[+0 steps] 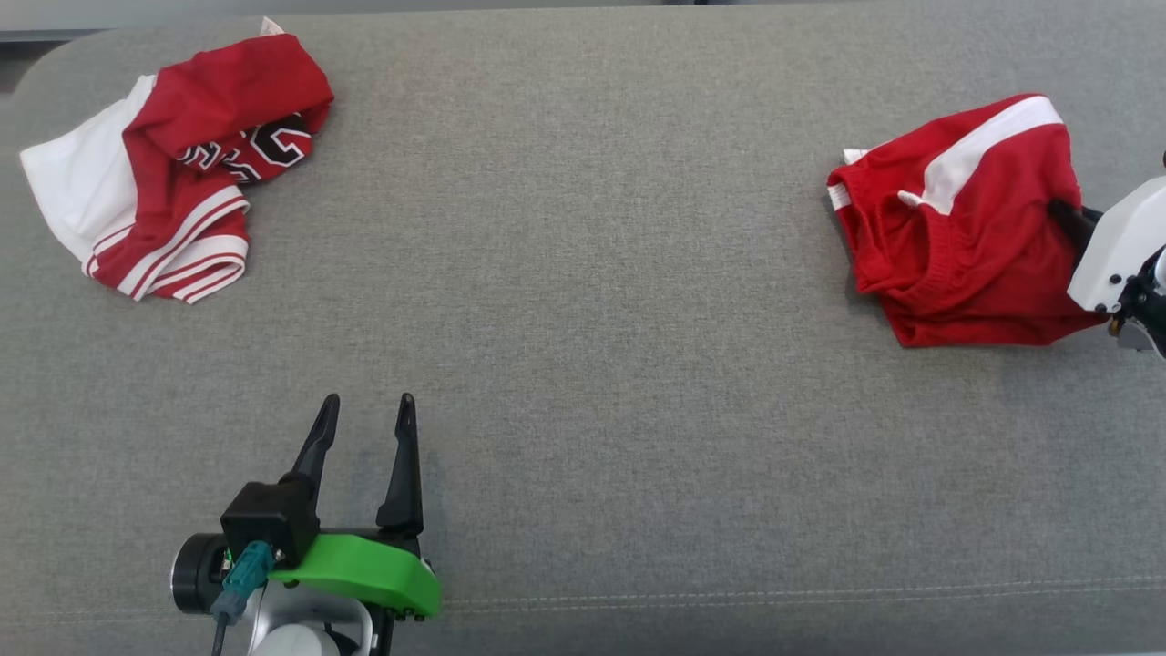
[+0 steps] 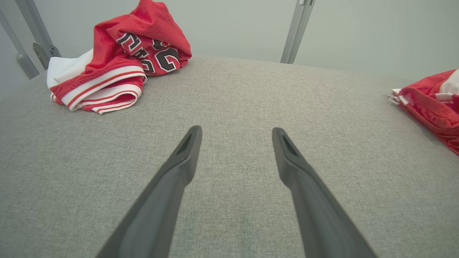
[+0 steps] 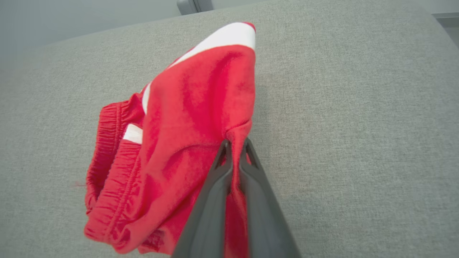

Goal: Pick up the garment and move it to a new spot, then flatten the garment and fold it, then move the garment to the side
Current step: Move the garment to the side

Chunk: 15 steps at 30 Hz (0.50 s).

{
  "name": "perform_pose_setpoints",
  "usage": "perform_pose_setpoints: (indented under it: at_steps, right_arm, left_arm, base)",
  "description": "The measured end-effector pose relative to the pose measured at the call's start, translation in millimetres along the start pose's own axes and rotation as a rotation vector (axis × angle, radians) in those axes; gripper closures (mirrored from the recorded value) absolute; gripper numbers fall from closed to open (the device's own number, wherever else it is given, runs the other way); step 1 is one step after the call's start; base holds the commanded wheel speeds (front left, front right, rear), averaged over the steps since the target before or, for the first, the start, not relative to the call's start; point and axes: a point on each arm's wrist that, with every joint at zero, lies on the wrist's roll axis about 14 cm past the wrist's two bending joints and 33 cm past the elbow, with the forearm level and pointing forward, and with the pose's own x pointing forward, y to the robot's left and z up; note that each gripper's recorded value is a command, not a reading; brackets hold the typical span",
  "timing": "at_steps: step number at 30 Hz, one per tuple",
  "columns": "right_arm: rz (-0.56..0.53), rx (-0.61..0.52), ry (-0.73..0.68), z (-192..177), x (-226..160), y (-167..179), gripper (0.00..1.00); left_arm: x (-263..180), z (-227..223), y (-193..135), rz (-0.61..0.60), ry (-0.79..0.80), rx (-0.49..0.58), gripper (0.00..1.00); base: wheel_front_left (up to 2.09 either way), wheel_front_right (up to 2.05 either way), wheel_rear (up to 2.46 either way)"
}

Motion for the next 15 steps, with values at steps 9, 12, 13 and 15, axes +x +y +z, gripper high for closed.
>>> perform_pose_setpoints:
  at_steps: [9,12,13,15]
  right_arm:
    - [-0.110,-0.020,0.001,16,-1,-48,1.00]
    - [-0.147,-0.021,-0.001,19,-2,-64,1.00]
    - [-0.165,-0.023,0.002,19,-3,-71,1.00]
    - [-0.191,-0.023,0.011,17,-4,-82,1.00]
  left_arm:
    - [24,-4,-26,-0.085,0.020,0.029,0.00]
    - [30,-10,-33,-0.108,0.033,0.036,0.00]
    - [33,-11,-36,-0.118,0.036,0.035,0.00]
    - [38,-11,-42,-0.139,0.036,0.033,0.00]
  base:
    - [0.00,0.00,0.00]
    - [0.00,0.00,0.00]
    - [0.00,0.00,0.00]
    - [0.00,0.00,0.00]
